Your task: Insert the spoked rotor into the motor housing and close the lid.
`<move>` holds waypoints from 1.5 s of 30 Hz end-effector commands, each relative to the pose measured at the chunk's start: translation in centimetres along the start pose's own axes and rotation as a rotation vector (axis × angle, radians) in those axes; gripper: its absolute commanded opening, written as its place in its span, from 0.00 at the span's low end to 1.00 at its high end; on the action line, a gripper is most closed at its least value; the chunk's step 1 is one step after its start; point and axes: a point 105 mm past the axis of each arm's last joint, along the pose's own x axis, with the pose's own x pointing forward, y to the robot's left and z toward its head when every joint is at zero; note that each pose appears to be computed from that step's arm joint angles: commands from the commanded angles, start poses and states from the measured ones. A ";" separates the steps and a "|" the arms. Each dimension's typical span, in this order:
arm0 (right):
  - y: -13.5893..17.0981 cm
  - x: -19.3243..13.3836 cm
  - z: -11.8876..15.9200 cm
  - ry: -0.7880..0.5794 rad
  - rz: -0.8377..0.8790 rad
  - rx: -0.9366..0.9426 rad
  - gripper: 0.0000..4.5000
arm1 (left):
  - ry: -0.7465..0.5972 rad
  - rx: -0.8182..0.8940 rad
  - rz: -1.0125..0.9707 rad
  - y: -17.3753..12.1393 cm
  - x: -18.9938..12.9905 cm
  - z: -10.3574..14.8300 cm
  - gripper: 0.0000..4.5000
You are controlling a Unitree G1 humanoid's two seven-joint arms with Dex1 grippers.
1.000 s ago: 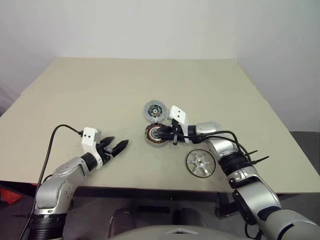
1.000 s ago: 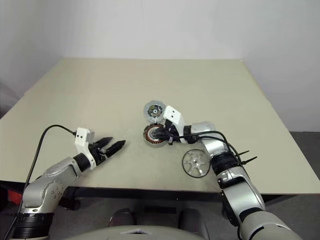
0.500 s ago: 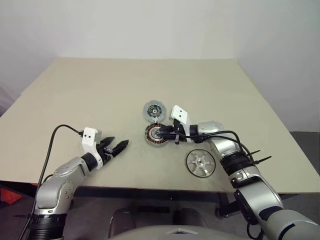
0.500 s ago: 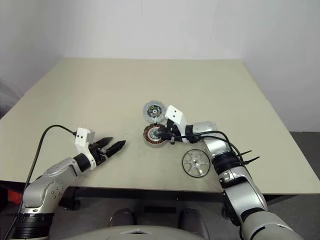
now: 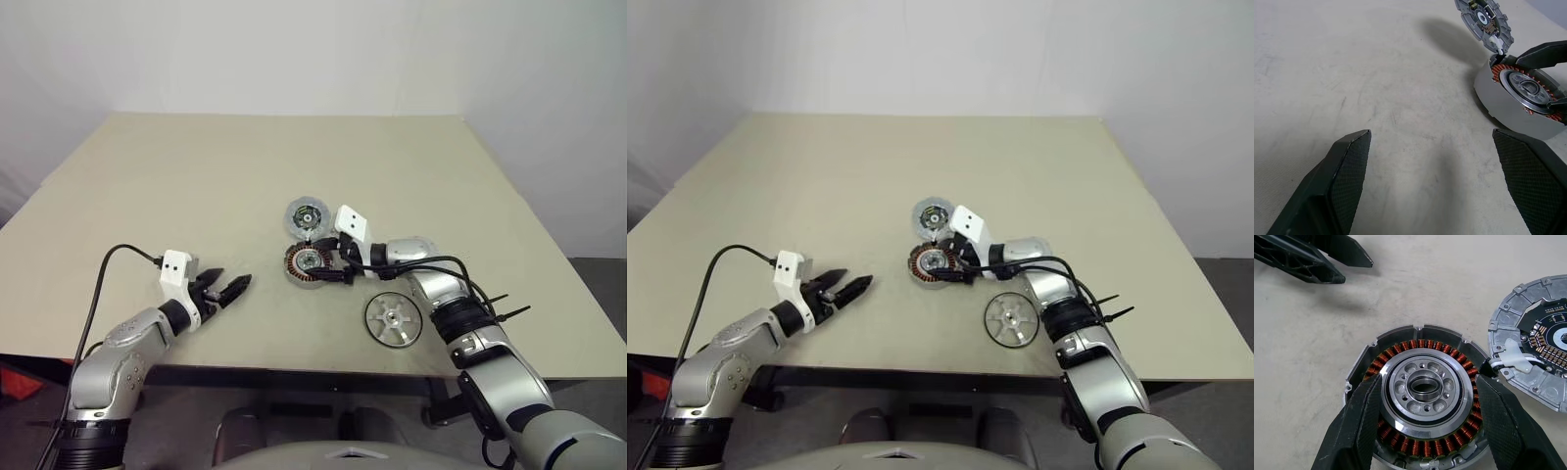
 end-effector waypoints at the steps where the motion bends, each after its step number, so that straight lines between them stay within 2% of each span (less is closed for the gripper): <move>1: -0.4 -0.3 2.4 -0.083 -0.011 -0.040 0.70 | -0.034 0.030 -0.017 -0.4 0.1 1.0 0.95; 9: -0.3 -0.3 2.3 -0.079 -0.013 -0.057 0.12 | -0.031 0.029 -0.011 -0.3 0.0 0.9 0.95; 10: -0.3 -0.3 2.3 -0.081 -0.014 -0.055 0.12 | -0.031 0.029 -0.010 -0.3 0.0 0.8 0.95; 12: -0.3 -0.2 2.4 -0.086 -0.012 -0.045 0.01 | -0.031 0.029 -0.007 -0.2 0.0 0.8 0.95; 19: -0.7 0.4 1.7 -0.058 -0.040 -0.036 0.00 | -0.031 0.031 -0.003 -0.2 0.0 0.8 0.95; 23: -0.7 0.5 0.0 -0.003 -0.059 -0.024 0.00 | -0.034 0.032 0.001 -0.1 -0.1 0.9 0.95; 26: -0.7 0.4 -0.2 -0.001 -0.065 -0.024 0.00 | -0.035 0.031 0.004 -0.1 -0.1 0.9 0.95; 32: -1.1 0.1 0.5 -0.023 -0.084 -0.036 0.00 | -0.035 0.031 0.006 0.0 0.0 0.9 0.95; 40: -1.1 -0.5 4.2 -0.119 -0.066 -0.095 0.00 | -0.034 0.028 0.004 0.0 0.0 0.8 0.95; 45: -0.7 -0.5 3.8 -0.103 -0.057 -0.088 0.00 | -0.034 0.028 0.007 0.0 0.0 0.8 0.95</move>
